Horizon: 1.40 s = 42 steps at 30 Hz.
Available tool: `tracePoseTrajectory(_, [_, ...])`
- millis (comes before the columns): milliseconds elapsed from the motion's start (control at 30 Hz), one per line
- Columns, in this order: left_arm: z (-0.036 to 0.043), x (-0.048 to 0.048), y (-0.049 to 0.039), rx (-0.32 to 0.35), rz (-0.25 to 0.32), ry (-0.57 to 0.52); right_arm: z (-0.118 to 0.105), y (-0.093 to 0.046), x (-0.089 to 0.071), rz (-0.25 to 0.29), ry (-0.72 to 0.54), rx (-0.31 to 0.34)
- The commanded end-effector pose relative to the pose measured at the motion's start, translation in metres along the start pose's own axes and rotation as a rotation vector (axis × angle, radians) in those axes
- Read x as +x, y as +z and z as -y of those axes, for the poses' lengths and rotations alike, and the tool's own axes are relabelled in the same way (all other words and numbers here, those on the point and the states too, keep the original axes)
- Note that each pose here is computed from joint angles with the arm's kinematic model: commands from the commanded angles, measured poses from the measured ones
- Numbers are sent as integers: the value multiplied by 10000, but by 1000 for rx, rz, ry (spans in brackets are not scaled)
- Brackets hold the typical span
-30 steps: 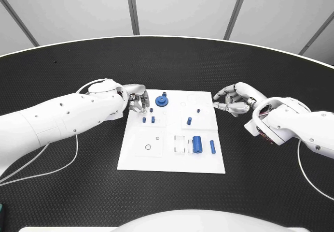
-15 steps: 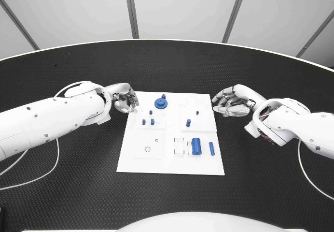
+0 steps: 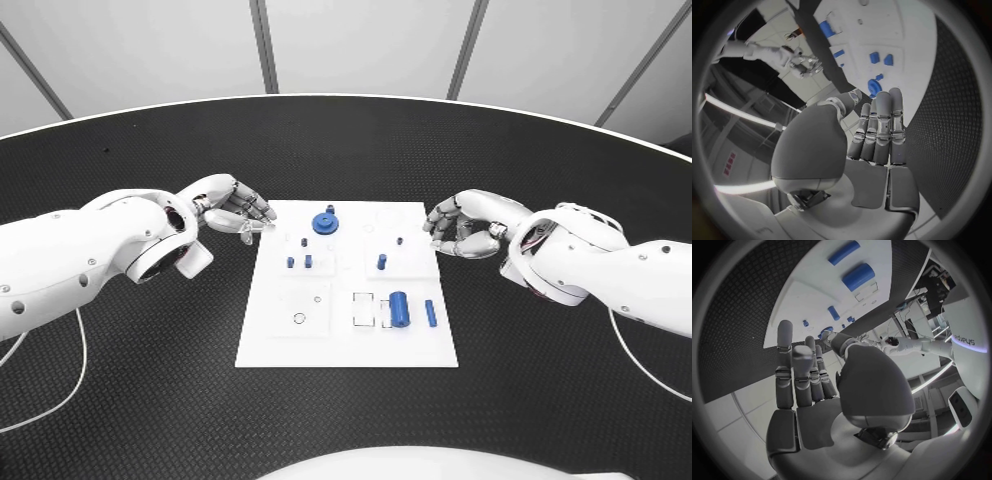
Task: Assemble the parts on the task board
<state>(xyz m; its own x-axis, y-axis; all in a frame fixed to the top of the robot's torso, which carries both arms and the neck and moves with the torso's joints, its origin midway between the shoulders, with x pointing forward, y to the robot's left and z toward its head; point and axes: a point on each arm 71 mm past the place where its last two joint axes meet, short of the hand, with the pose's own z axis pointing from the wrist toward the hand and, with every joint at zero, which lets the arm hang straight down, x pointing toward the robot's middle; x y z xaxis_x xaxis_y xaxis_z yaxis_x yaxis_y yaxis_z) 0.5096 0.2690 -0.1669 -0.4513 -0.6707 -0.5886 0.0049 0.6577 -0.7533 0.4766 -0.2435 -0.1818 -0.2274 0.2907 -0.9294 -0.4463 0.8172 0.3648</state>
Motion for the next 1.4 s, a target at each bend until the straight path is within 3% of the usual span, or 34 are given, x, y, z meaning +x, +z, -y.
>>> tracePoseTrajectory(33, [22,40,-59,9,-30,-338,-37,71,40,-28,-104,-24])
tracePoseTrajectory(333, [171,162,-158,84,-77,-578,-56,302,116,-64,-239,-29])
tracePoseTrajectory(600, [281,258,-149,117,-107,-691,-126,528,170,-86,-268,-41])
tracePoseTrajectory(900, [355,328,-123,138,-128,-718,-222,781,238,-114,-259,-72])
tracePoseTrajectory(1400, [425,394,-97,155,-148,-724,-234,992,342,-189,-271,-55])
